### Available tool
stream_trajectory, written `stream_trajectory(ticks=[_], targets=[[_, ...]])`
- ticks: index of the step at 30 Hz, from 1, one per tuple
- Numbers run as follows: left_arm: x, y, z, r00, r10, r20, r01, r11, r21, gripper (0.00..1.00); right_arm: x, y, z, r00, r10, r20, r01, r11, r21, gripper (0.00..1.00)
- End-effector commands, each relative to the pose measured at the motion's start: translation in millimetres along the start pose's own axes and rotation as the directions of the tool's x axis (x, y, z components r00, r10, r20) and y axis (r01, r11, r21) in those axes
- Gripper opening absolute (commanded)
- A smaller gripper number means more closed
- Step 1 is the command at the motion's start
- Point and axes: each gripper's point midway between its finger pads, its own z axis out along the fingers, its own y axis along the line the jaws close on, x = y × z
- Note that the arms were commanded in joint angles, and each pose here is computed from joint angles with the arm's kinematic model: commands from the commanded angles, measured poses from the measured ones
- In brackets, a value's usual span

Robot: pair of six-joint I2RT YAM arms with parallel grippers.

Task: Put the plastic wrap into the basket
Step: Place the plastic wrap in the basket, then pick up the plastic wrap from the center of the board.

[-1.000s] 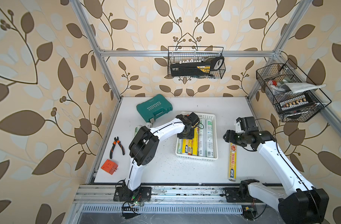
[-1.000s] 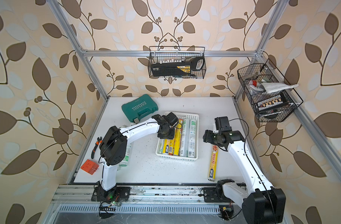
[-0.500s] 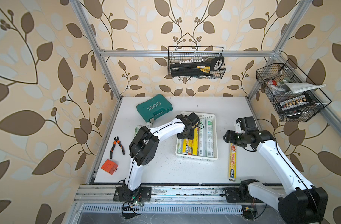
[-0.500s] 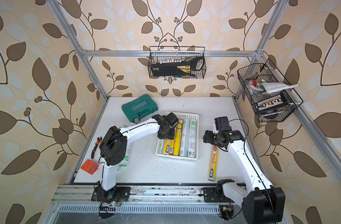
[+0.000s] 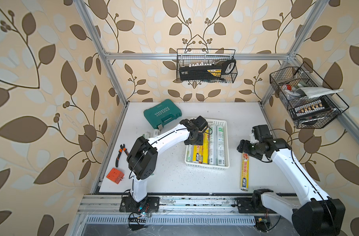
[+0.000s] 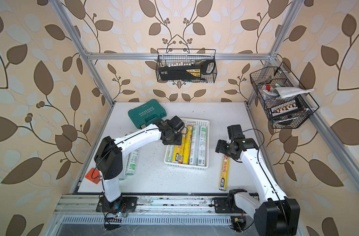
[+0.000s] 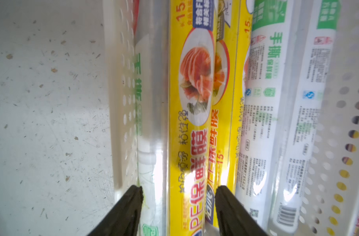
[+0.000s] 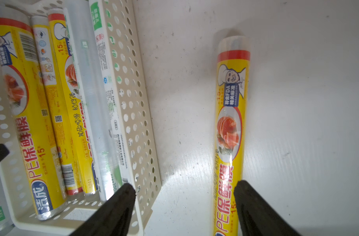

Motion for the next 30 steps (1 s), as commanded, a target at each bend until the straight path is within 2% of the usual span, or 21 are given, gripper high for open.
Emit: stream_trajectory(ticks=[1,3,10,22,30], targets=[[-4.1,2.7,-31.7,0.997,-0.001,0.074,0.0,1.0,0.017,0.67,10.2,-9.3,-0.1,0.999,0.047,0.003,-0.047,0.999,0.019,0.85],[-3.6,7.2,-39.7,0.996,-0.005,0.093,0.003,1.0,0.015,0.7,11.6,-13.0,1.9,0.997,0.071,0.008,-0.071,0.997,0.032,0.87],[-1.0,27.6,-68.4,0.984,-0.023,0.176,0.023,1.0,0.003,0.8,25.7,-49.0,18.6,0.986,0.169,-0.018,-0.16,0.96,0.231,0.91],[8.6,51.2,-91.8,0.968,-0.037,0.249,0.039,0.999,-0.006,0.91,61.1,-46.5,54.6,0.963,0.23,-0.141,-0.201,0.96,0.193,0.91],[12.7,56.4,-99.7,0.962,-0.049,0.268,0.048,0.999,0.01,0.93,71.2,-46.8,69.4,0.952,0.24,-0.191,-0.202,0.959,0.198,0.89]])
